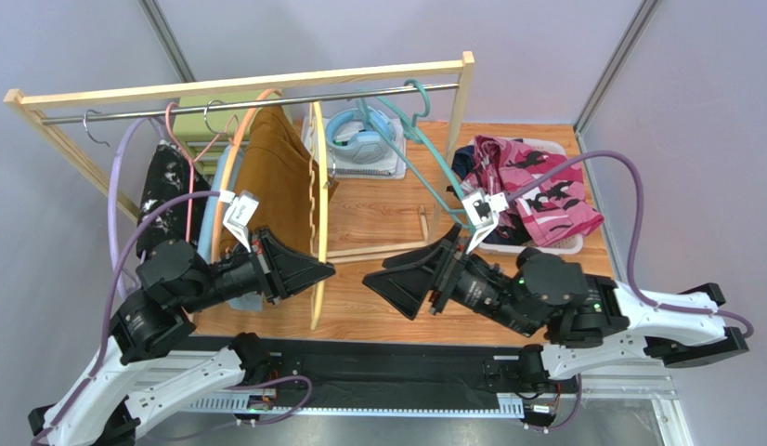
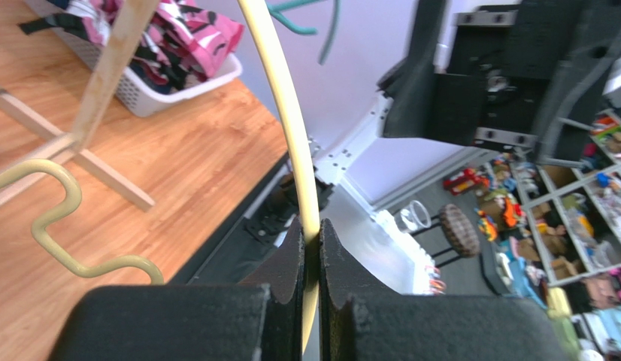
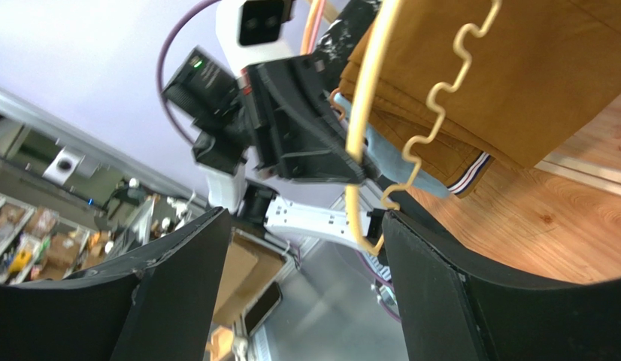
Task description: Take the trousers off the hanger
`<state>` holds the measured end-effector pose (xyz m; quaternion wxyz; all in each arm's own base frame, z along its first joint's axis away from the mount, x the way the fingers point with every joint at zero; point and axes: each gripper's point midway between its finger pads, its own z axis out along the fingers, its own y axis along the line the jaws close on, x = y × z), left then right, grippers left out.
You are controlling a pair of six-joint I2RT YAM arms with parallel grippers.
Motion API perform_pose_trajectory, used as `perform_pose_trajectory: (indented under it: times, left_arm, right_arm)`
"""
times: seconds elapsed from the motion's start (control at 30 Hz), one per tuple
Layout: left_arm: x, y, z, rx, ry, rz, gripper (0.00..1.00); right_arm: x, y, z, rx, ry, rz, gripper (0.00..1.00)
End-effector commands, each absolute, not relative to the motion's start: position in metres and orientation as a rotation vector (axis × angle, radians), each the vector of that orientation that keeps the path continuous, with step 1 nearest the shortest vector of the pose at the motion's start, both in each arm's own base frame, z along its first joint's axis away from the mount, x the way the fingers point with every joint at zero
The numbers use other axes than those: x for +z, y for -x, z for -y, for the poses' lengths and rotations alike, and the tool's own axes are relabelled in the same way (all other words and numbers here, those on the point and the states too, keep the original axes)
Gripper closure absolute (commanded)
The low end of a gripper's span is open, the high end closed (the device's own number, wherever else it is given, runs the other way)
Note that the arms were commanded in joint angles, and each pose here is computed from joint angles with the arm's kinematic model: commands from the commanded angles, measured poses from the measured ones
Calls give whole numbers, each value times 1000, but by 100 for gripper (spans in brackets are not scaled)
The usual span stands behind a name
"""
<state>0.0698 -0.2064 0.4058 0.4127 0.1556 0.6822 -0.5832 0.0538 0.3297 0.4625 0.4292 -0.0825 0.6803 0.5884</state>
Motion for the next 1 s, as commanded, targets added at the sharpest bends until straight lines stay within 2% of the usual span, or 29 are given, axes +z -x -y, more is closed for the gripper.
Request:
perform_pose_trajectory:
  times: [0.0,0.17,0.53,0.97]
  left_arm:
    - [435,-90,211,-1370,-436,-1561,100]
    - [441,-109,231,-1342,-456,-1570,100]
    - [457,-144,263,-1255,-511,-1541,100]
    - [475,-145,260,-1282,-482,-1454,100]
  right_arm:
    - [483,-40,-300,1466,417,-1601,20]
    - [484,-36,-279,1435,498,-1598,21]
    - [500,-45,-213,1460,438,-1504,22]
    - [505,-36,-214,1492,496,-1475,22]
